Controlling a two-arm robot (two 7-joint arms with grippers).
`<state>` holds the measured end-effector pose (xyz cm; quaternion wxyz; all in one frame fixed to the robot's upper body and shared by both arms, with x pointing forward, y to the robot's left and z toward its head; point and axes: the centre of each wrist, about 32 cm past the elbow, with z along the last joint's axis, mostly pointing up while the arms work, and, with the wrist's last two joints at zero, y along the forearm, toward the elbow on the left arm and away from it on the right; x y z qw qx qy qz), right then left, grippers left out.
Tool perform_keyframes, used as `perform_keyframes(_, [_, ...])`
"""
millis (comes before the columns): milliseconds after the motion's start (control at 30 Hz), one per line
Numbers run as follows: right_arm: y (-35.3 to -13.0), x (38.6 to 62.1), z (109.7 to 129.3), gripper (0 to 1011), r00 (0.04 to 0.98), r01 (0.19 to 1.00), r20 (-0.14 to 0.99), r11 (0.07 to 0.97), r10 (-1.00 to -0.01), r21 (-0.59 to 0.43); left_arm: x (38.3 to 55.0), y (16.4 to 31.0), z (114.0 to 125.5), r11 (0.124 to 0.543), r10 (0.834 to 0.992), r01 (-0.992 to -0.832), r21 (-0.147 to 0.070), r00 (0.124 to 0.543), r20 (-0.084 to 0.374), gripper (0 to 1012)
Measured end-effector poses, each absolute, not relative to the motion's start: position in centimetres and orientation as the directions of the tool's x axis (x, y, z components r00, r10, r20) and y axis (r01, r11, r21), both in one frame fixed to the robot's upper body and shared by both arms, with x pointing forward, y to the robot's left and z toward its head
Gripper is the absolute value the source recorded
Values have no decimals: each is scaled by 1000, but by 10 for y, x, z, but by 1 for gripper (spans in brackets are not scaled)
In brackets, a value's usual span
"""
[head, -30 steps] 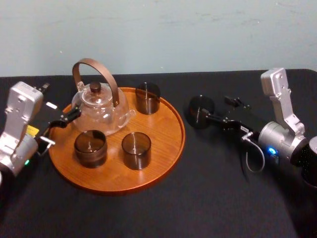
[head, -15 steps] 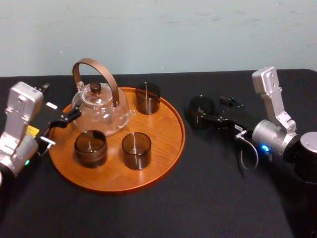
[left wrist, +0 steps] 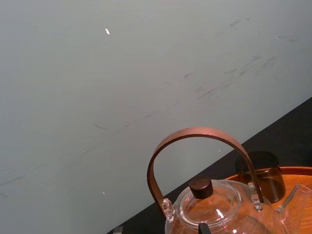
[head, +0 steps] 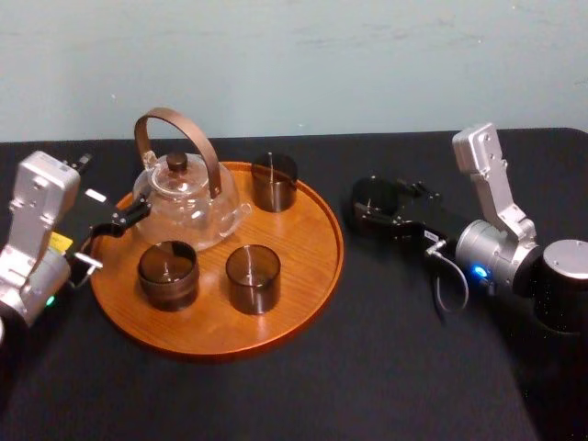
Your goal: Pick up the glass from the table and place it on the tray.
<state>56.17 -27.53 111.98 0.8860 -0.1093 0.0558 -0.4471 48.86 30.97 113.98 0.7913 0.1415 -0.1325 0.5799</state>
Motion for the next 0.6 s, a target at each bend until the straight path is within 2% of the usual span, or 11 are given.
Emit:
perform_keyframes(433, [-273,564,1120,1002,597,779,11,577,-802,-247,489,310,1140,287,880,-955,70,292,374,1001])
perform_keyframes(600, [-273,563,1120,894,597,779,10,577,-802,-246,489,310,1140,287,880,-955,70,292,374,1001])
